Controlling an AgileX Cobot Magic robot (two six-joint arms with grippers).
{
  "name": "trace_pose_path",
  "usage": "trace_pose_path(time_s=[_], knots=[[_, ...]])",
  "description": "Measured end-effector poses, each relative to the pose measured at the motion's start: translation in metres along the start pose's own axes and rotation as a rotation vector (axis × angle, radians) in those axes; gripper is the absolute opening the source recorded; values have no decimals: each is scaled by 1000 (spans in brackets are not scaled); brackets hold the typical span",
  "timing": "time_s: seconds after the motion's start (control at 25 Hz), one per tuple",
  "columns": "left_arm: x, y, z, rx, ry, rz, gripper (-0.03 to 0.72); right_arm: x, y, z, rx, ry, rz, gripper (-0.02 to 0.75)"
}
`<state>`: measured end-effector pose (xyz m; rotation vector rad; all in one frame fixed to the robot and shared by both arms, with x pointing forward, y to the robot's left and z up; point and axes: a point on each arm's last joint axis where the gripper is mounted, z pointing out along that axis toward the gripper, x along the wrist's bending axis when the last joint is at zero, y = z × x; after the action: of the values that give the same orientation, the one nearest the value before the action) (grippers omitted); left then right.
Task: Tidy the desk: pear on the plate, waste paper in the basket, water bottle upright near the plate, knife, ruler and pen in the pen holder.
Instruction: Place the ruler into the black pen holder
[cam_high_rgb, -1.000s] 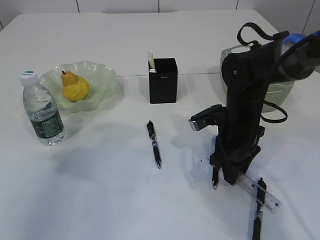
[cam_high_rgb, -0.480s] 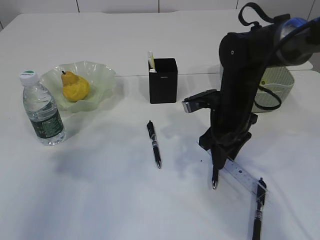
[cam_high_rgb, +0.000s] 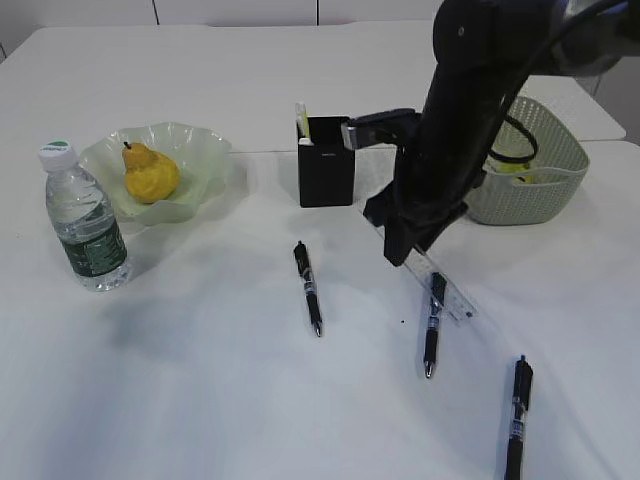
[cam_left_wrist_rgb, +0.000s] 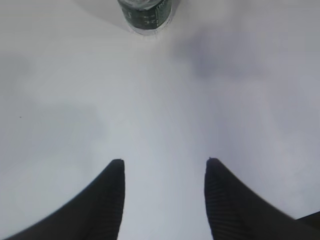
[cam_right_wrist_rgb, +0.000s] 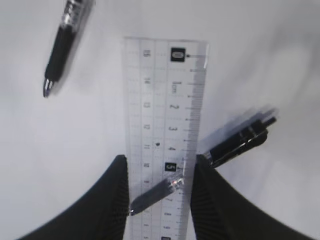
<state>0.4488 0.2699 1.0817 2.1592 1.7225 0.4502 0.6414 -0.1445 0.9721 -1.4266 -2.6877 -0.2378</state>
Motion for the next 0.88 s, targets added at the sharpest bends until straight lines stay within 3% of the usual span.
trace_pose_path(time_s=[0.28, 0.88], knots=[[0, 0, 0, 0, 0, 0, 358, 2, 24, -32, -180, -15, -10, 296], [0, 6, 0, -62, 5, 0, 354, -10, 70, -66, -707, -176, -2, 296]])
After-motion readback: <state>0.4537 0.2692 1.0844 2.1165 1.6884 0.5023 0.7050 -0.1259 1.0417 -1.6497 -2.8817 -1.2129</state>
